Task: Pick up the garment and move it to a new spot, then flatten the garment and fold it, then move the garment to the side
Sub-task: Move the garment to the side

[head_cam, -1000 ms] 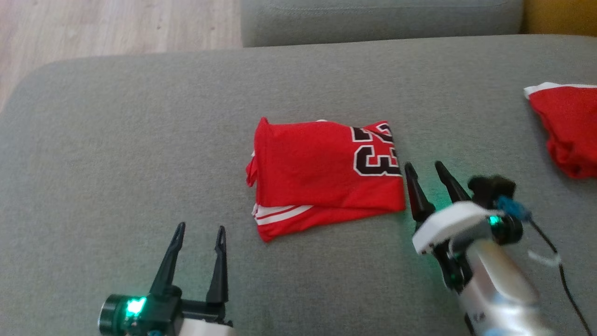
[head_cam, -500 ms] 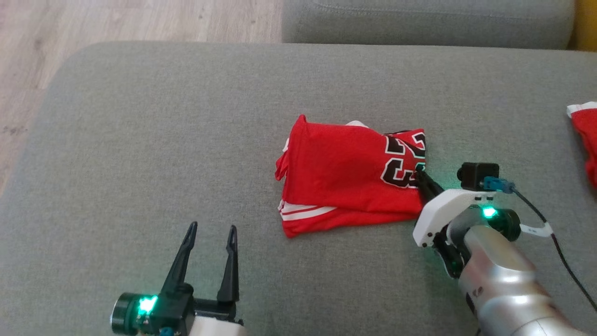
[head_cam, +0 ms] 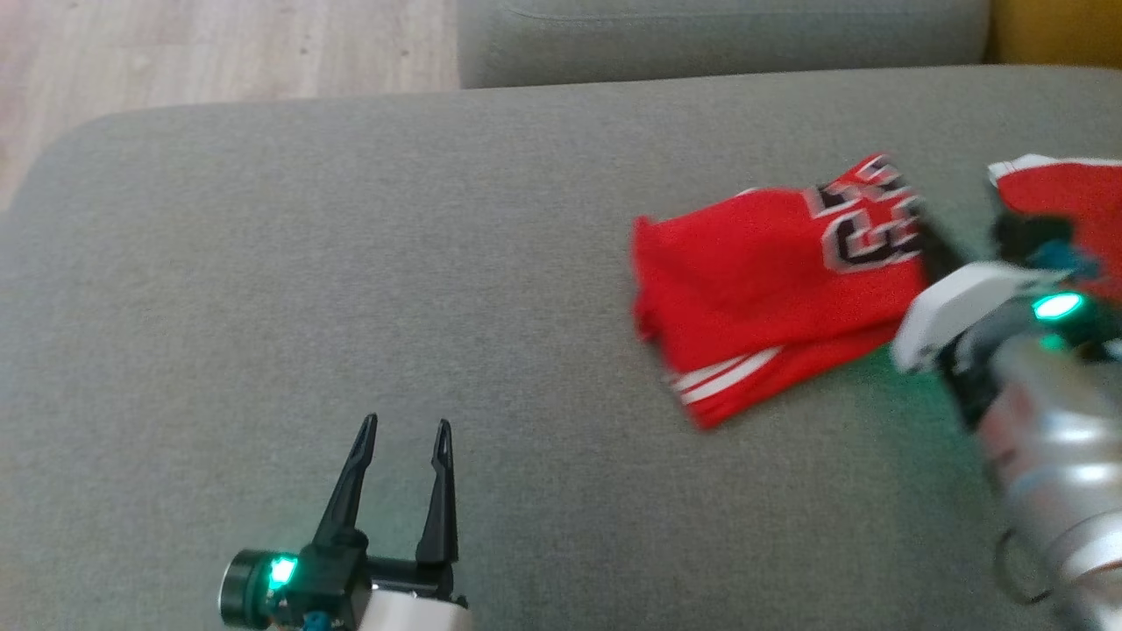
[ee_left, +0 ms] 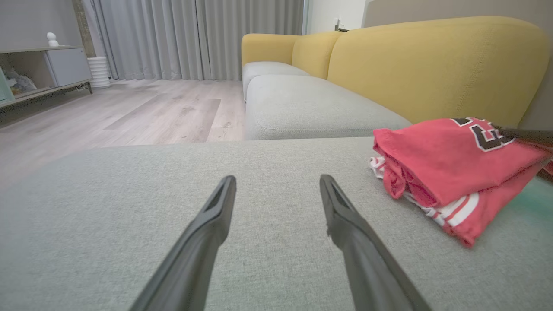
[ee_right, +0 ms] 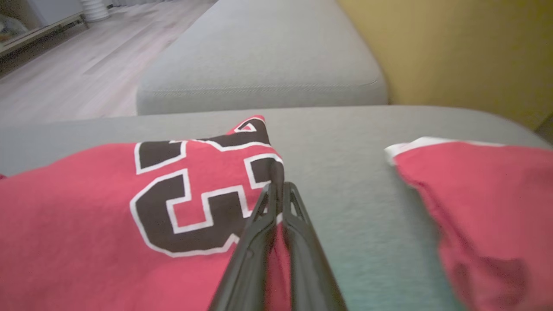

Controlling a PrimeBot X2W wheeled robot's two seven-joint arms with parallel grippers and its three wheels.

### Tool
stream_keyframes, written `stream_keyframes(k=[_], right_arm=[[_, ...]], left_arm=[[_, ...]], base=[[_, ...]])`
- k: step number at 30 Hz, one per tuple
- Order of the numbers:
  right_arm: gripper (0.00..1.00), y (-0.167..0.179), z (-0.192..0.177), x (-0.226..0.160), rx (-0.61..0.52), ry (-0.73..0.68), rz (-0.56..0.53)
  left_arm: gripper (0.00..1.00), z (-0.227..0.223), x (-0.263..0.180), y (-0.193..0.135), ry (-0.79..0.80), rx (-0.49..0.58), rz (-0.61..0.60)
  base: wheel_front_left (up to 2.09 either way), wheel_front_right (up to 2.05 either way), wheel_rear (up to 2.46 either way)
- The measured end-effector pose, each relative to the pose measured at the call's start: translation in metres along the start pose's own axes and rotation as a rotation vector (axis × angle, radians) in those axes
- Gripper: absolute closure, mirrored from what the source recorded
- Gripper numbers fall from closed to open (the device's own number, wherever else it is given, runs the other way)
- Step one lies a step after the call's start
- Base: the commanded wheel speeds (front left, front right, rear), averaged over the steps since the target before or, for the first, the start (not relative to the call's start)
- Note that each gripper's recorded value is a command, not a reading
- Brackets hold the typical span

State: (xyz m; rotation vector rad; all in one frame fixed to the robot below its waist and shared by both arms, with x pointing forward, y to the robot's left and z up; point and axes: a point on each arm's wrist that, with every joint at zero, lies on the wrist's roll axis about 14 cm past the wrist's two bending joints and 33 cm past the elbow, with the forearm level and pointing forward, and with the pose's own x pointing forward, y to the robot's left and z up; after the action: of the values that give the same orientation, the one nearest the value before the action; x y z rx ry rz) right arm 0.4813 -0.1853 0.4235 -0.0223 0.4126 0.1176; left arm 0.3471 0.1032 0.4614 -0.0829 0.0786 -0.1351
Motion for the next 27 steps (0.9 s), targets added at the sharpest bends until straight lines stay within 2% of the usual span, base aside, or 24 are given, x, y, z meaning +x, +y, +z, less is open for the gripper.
stream_keyframes(k=[12,14,17,20,23,27], right_arm=[[1.0,-0.171,0.079,-0.018,-0.128,-0.113,-0.34],[0.0,-0.192,0.086,-0.025,-0.142,-0.116,-0.388],[0.0,-0.2,0.088,-0.028,-0.156,-0.116,-0.407],[0.0,-0.183,0.091,-0.024,-0.147,-0.146,-0.376],[0.0,-0.15,0.075,-0.02,-0.141,-0.15,-0.31],[0.0,-0.08,0.037,-0.02,-0.104,-0.143,-0.177]], left_arm=[[0.0,-0.006,0.029,-0.012,0.014,-0.011,-0.051],[0.0,-0.006,0.032,-0.011,0.013,-0.01,-0.052],[0.0,-0.007,0.031,-0.007,0.018,-0.01,-0.04],[0.0,-0.003,0.029,-0.002,0.009,-0.038,-0.021],[0.0,0.0,0.024,0.0,0.004,-0.07,-0.016],[0.0,-0.001,0.011,0.01,0.009,-0.103,0.013]], base=[[0.0,0.0,0.0],[0.0,0.0,0.0],[0.0,0.0,0.0],[0.0,0.0,0.0],[0.0,0.0,0.0],[0.0,0.0,0.0]])
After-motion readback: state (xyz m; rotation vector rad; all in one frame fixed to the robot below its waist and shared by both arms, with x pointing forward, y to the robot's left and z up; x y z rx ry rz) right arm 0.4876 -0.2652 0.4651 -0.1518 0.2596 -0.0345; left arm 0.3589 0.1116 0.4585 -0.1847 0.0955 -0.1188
